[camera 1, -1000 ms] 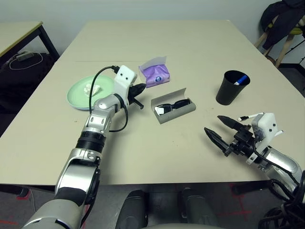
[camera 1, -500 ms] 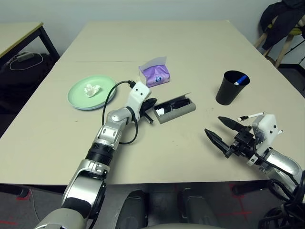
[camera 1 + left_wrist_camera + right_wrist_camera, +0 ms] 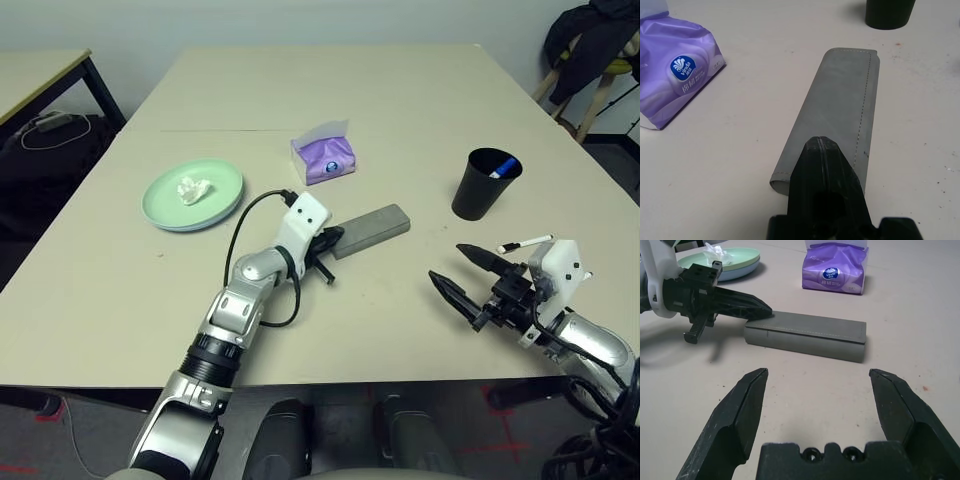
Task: Organize and tidy the items on the table.
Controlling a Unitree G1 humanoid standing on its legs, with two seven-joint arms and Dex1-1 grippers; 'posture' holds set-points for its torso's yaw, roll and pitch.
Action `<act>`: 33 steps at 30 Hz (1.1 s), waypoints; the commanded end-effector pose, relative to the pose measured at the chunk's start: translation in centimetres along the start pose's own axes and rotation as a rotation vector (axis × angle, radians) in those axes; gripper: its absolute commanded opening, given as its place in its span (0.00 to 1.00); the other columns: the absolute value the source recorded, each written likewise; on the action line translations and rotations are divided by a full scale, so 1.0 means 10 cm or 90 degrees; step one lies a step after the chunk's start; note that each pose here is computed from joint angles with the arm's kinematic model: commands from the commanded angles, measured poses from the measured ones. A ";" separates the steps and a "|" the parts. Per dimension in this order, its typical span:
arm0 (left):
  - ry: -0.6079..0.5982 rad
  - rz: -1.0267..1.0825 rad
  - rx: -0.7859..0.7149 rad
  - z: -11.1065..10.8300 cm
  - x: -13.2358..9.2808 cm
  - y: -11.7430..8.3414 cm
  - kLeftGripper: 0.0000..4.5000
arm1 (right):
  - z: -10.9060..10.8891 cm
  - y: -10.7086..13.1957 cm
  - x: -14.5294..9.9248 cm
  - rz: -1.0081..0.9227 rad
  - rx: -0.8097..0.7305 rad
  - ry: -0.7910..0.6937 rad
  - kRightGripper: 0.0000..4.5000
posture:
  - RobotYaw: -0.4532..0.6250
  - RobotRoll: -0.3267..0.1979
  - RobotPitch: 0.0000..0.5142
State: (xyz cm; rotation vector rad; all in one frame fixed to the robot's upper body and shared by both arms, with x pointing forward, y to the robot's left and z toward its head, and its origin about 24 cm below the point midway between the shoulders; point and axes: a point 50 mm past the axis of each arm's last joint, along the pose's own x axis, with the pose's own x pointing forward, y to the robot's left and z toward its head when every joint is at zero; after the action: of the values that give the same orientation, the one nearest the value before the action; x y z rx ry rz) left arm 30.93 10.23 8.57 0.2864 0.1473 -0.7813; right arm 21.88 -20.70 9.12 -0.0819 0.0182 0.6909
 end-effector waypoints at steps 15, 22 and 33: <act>-0.188 -0.035 -0.060 0.61 -0.48 0.18 0.64 | 0.02 -0.09 0.08 0.017 -0.024 -0.010 1.00 | 0.46 0.62 0.12; -0.203 -0.073 -0.039 0.58 -0.68 0.17 1.00 | 0.03 -0.15 0.11 0.020 -0.038 -0.013 1.00 | 0.46 0.62 0.12; -0.204 -0.202 0.011 0.40 -0.82 -0.17 1.00 | 0.03 -0.20 0.15 0.029 -0.058 -0.015 1.00 | 0.47 0.62 0.12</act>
State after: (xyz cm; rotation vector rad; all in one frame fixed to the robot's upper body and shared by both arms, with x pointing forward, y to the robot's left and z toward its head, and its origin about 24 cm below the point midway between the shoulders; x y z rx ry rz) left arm 24.69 13.67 13.95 0.1268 -0.1065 -1.0882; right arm 24.28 -21.14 9.80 -0.1465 -0.0501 0.7290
